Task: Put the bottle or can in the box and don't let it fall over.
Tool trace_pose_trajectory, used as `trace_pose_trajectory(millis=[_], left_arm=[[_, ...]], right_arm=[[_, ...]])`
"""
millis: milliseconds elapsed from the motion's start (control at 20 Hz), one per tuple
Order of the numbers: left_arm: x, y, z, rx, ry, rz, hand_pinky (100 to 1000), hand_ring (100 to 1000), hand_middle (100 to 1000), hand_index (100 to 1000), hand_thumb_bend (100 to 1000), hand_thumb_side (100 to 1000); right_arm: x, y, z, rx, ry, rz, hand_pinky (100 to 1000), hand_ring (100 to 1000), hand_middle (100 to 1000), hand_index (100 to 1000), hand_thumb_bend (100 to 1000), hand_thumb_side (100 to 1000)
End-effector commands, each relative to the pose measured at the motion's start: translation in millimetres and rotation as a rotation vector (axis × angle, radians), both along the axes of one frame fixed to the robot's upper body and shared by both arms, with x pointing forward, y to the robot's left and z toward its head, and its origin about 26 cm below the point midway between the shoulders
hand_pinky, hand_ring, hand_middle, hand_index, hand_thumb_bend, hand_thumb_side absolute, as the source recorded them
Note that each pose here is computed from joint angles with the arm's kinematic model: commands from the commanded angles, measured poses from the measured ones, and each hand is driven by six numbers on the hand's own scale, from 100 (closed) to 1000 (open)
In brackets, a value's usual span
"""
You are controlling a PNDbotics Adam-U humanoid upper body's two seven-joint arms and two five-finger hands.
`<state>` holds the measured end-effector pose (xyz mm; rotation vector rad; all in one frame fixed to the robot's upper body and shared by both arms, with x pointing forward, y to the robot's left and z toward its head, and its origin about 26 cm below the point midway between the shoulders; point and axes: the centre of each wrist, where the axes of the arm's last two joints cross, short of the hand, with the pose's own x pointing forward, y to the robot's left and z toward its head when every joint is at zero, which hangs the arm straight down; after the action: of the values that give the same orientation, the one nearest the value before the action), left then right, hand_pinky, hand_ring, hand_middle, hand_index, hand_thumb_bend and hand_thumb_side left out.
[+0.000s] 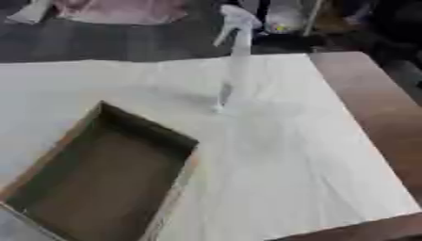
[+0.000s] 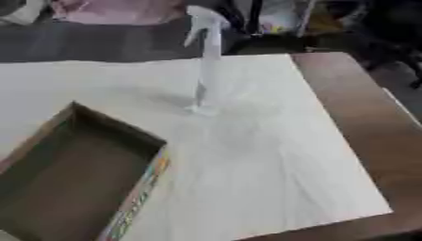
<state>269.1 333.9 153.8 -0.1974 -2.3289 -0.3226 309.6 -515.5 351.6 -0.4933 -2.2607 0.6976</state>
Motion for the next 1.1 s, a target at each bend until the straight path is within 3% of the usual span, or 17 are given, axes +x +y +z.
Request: trace_pose_trajectory(millis=[50,350,700,900,1100], left_arm=[[-1.6,0,8.1,0.023,-0.021,-0.006,597,740,687,907,100,756],[-0.9,-1,9.0,0.03,-0.025,-0.009,596,740,687,907,100,757],[0.3,-2,10.9,0.042,-0.033,-0.026,596,744,688,907,100,754],[0.6,-3,11.5,0.047,-0.031,-0.038,596,745,689,907,100,752],[0.6,-3,12.2,0.05,-0.028,-0.048,596,745,689,906,100,749]], right_arm=[[-9.1,-9,21.0,-0.026,-0.018,-0.018,758,1000,909,955,100,213],[-7.4,-11,17.8,-0.058,0.005,-0.003,762,1000,922,966,100,235],[2.6,-19,17.3,-0.258,0.138,-0.022,768,1000,919,964,100,341],[17.6,-31,12.8,-0.29,0.21,-0.068,769,1000,919,965,100,377],[44.8,-30,5.5,-0.316,0.272,-0.085,773,1000,910,957,100,396]])
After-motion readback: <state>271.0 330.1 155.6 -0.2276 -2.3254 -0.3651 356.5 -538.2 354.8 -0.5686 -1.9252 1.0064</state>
